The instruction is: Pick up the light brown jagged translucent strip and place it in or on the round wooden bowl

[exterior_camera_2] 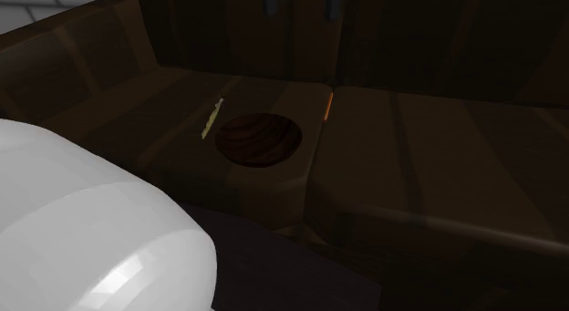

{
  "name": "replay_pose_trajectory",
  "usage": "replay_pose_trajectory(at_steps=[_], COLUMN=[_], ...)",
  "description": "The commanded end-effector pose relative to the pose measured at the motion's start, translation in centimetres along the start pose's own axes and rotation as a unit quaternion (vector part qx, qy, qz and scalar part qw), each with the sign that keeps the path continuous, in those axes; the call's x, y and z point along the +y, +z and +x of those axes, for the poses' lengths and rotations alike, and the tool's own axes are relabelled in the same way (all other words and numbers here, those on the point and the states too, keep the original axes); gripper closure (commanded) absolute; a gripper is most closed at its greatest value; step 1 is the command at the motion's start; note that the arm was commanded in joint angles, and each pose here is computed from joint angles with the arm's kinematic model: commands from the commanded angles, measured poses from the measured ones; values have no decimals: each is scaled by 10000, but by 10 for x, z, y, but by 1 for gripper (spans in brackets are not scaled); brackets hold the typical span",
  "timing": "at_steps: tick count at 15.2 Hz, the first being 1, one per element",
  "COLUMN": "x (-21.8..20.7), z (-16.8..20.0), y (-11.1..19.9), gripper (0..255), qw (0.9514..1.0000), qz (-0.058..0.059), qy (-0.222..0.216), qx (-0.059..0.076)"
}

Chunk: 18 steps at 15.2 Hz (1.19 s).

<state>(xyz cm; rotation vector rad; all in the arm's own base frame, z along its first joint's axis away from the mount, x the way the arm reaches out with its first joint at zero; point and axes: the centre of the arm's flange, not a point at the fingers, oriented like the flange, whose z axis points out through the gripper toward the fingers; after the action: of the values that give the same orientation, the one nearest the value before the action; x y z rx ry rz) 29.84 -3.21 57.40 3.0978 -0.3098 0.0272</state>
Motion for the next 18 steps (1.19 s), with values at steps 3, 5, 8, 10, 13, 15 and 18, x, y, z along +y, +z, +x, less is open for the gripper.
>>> replay_pose_trajectory(at_steps=[3,5,8,10,13,15,18], x=[-21,-42,-74,-95,-127,-148,-180], z=[1,2,4,4,5,6,6], y=[16,31,55,71,94,110,134], gripper=[0,0,0,0,0,0,0], qw=[10000,10000,9999,9998,9996,9995,9993], qz=[2,3,5,7,9,11,13], qy=[-43,-87,-152,-195,-260,-304,-369], qx=[10,20,36,46,61,72,87])
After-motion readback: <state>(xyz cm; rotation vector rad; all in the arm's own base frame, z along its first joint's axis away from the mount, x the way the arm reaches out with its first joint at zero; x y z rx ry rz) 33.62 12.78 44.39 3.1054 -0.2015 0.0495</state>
